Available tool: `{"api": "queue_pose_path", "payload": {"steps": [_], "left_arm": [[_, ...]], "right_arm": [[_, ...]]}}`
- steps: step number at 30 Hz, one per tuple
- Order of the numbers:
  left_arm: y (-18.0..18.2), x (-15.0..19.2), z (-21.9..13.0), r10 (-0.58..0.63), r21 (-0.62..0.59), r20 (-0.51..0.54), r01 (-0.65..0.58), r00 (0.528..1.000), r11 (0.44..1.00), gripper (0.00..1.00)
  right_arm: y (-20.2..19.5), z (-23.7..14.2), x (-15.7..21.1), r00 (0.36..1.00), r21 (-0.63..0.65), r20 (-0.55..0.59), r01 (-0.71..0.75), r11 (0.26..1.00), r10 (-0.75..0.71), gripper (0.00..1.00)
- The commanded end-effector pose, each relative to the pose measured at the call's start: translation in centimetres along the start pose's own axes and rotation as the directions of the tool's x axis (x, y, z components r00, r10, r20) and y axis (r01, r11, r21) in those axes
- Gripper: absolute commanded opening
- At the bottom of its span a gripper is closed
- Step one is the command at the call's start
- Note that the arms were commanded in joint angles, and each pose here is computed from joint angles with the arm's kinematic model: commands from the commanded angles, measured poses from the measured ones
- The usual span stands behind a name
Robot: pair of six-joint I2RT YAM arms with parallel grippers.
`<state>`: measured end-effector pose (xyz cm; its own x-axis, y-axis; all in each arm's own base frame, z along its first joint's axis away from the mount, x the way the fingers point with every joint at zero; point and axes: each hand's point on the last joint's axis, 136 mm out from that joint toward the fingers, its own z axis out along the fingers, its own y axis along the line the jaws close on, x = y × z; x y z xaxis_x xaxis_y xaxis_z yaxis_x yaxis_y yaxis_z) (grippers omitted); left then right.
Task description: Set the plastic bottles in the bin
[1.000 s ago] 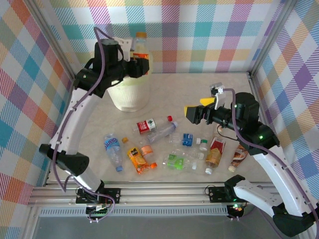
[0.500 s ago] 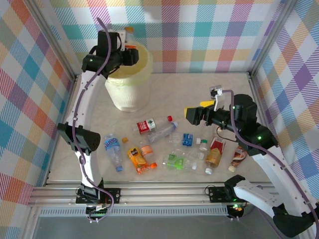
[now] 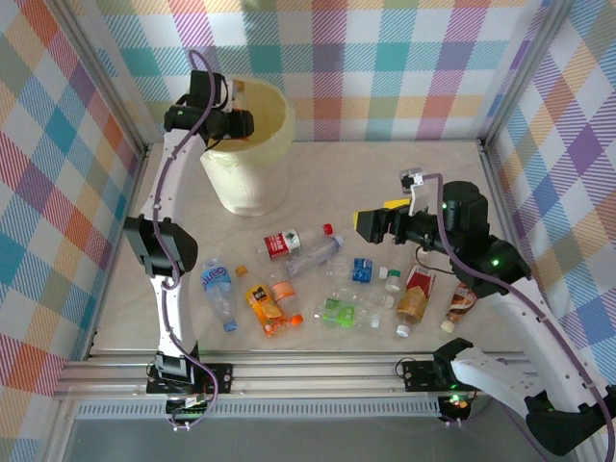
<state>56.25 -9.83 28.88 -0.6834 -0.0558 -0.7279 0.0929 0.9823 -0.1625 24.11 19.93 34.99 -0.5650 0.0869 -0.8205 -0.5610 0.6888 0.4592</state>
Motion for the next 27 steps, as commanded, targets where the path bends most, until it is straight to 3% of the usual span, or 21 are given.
{"api": "queue_pose_path", "payload": {"steps": [1,13,27], "left_arm": [[0.8,0.1,0.0,-0.022,-0.007,-0.016,0.022,1.000,1.000,0.55],[2.1,2.6,1.9,-0.087,-0.045,-0.106,0.083,0.991,0.996,0.58],[1.1,0.9,0.1,-0.103,0.002,-0.050,0.103,0.993,0.995,0.74]], "right_arm": [[0.4,0.0,0.1,1.000,-0.019,-0.009,-0.023,1.000,0.022,1.00],[0.2,0.1,0.7,0.999,-0.014,-0.024,-0.044,0.999,0.044,1.00],[-0.4,0.3,1.4,0.997,0.008,-0.036,-0.073,0.997,0.074,1.00]]}}
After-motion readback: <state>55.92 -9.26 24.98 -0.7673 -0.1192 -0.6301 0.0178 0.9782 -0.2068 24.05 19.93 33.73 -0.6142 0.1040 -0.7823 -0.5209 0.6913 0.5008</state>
